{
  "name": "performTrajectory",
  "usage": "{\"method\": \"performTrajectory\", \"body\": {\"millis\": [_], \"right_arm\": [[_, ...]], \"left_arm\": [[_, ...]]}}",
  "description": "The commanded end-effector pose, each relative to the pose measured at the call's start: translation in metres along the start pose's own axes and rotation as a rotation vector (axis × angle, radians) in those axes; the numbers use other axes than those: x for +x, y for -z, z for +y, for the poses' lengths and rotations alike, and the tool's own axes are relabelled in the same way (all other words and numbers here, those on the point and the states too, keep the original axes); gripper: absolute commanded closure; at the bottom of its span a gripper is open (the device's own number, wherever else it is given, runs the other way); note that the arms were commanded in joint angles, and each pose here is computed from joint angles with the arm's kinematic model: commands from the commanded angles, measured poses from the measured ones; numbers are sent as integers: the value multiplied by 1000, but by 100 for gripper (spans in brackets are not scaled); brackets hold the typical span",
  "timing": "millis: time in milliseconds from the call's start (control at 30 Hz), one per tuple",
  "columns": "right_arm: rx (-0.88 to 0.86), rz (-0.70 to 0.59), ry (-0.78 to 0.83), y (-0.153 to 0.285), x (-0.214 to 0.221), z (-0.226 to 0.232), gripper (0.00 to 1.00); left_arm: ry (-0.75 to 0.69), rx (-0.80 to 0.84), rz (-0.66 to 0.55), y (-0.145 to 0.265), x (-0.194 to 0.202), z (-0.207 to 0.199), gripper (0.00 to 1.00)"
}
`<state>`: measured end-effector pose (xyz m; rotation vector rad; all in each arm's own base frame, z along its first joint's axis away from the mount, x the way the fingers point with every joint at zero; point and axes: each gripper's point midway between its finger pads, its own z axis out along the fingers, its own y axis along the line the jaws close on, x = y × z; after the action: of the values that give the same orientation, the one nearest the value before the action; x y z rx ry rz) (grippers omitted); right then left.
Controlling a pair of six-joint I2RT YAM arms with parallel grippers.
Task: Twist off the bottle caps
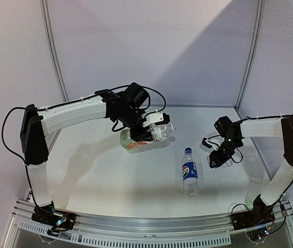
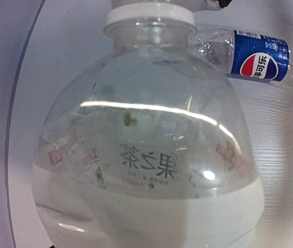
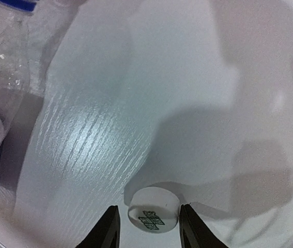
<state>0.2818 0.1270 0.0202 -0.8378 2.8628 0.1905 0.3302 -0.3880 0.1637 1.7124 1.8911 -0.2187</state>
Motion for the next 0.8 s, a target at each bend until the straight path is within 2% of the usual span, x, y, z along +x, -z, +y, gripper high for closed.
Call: {"method": "performTrajectory", "body": {"millis": [0, 67, 233, 400, 533, 767], "right_arm": [[-13, 4, 11, -5, -7, -1, 55], [-4, 4, 8, -3, -10, -2, 48], [-39, -41, 18, 25, -32, 3, 39], [-114, -185, 98, 83, -63, 21, 36], [-266, -277, 172, 121, -76, 52, 32], [-453, -550, 210, 195, -117, 90, 30]], "left_arm": [[-10, -27, -46, 16, -14, 8, 100], [-13, -25, -45, 16, -13, 7, 100], [-17, -33, -49, 19, -15, 9, 100], [-16, -37, -60, 23, -15, 10, 100], [-3, -28, -82, 26, -17, 12, 100], [22, -10, -122, 31, -21, 19, 100]]}}
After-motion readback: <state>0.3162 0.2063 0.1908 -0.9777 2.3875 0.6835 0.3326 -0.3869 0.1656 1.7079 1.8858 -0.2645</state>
